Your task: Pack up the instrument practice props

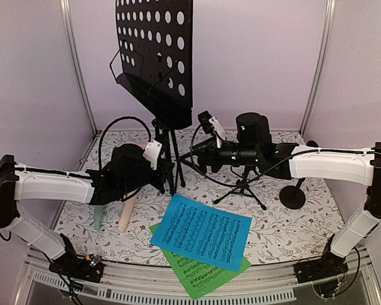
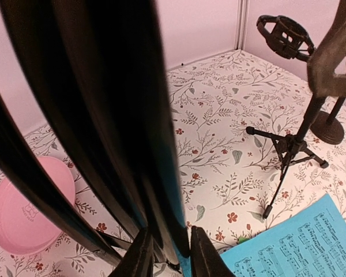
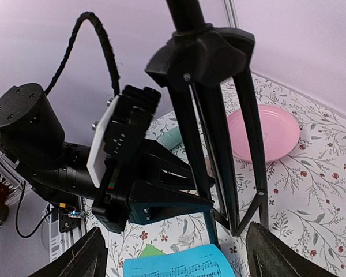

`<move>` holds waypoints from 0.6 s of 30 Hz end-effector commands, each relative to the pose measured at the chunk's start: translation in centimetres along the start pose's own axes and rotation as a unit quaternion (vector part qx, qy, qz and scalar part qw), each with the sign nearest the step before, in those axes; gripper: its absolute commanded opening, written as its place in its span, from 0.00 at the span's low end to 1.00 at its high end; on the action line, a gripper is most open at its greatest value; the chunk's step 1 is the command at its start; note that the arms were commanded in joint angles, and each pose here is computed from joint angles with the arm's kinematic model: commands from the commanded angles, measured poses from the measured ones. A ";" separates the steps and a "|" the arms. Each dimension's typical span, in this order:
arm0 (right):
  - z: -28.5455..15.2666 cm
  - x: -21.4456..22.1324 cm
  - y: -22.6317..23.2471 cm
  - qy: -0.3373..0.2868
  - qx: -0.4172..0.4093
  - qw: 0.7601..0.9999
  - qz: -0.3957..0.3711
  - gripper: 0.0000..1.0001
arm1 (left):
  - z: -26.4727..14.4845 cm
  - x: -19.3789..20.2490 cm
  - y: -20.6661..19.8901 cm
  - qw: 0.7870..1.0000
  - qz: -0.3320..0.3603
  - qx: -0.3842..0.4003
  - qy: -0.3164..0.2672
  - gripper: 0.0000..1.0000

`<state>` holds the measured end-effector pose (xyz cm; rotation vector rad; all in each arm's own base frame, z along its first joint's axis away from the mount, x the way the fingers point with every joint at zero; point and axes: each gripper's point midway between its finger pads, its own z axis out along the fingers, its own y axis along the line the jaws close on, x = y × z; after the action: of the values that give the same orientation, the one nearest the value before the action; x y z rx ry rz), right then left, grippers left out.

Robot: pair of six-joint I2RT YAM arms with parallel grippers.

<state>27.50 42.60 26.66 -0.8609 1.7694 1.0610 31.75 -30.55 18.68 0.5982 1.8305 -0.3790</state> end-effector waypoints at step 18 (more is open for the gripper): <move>5.8 -12.4 1.1 -0.177 -0.016 0.982 -0.070 0.87 | 0.7 1.0 0.1 1.000 0.001 -0.004 0.016 0.17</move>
<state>32.48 48.84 36.13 -0.7893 1.4440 1.0400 31.85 -30.75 17.71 0.6042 1.8519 -0.3766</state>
